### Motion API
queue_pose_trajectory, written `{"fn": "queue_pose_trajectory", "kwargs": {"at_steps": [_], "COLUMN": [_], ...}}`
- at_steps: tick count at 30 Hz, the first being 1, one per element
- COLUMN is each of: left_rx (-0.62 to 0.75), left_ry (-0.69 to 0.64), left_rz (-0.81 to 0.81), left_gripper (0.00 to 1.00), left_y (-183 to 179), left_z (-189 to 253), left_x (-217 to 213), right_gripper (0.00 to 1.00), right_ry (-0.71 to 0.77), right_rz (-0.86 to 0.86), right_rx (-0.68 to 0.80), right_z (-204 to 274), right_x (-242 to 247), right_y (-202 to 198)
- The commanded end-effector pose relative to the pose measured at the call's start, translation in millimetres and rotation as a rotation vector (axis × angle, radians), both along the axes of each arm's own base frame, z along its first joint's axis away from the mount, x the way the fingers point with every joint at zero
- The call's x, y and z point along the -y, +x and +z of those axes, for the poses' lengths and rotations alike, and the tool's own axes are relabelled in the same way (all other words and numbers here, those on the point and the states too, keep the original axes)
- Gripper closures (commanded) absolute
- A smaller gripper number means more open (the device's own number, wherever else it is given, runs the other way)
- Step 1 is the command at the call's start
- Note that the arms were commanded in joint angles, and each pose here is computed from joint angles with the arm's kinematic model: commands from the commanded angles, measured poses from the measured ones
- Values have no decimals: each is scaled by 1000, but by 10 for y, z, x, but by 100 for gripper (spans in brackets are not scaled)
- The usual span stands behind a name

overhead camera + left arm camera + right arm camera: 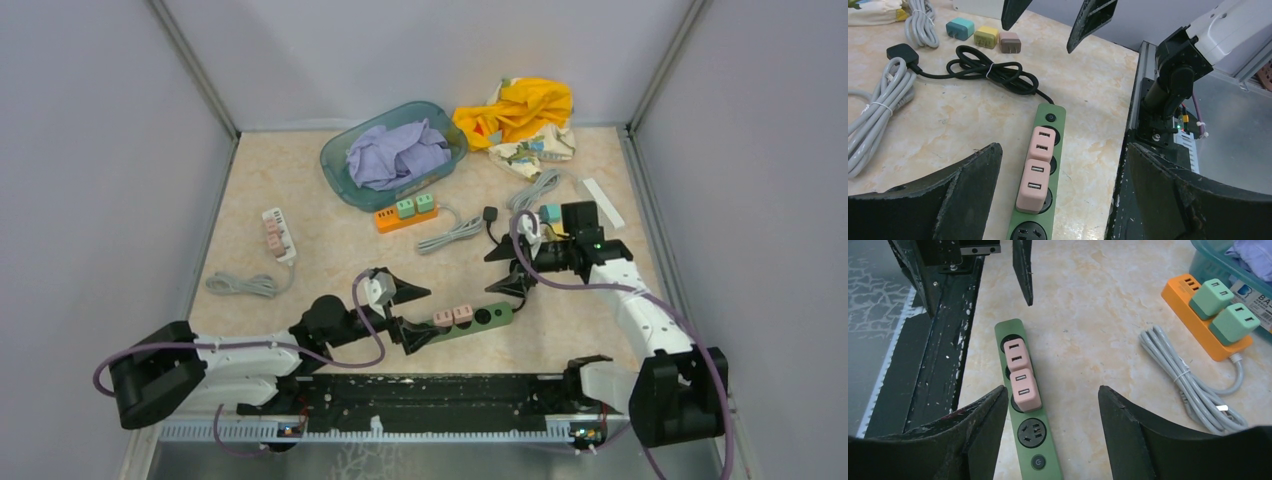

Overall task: Pull the plug off the socket
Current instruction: Remove the plug from the socket.

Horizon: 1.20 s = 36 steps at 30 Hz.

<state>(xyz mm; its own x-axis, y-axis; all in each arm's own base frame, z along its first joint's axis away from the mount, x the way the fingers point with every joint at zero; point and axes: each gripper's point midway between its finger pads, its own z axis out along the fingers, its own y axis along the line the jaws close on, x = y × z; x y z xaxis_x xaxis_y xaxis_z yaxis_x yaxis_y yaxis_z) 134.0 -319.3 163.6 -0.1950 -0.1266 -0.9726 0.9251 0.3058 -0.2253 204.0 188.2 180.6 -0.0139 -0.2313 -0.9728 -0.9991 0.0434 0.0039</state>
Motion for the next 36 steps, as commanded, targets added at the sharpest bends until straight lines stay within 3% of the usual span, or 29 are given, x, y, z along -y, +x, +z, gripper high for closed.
{"fn": "queue_pose_trajectory", "kwargs": {"at_steps": [1, 21, 36], "left_rx": [40, 27, 14], "left_ry": [-71, -29, 6], "left_rz": [19, 82, 83], "left_gripper": [0, 0, 0], "left_y": [27, 103, 99], "left_z": [138, -76, -252], "left_x": [-35, -130, -142], "right_gripper": [33, 31, 31], "right_ry": [13, -163, -288], "right_rz": [82, 246, 267], "right_rx": [96, 88, 83], "right_z": [113, -351, -617], "right_x": [-116, -398, -502], "right_y": [-44, -305, -321]}}
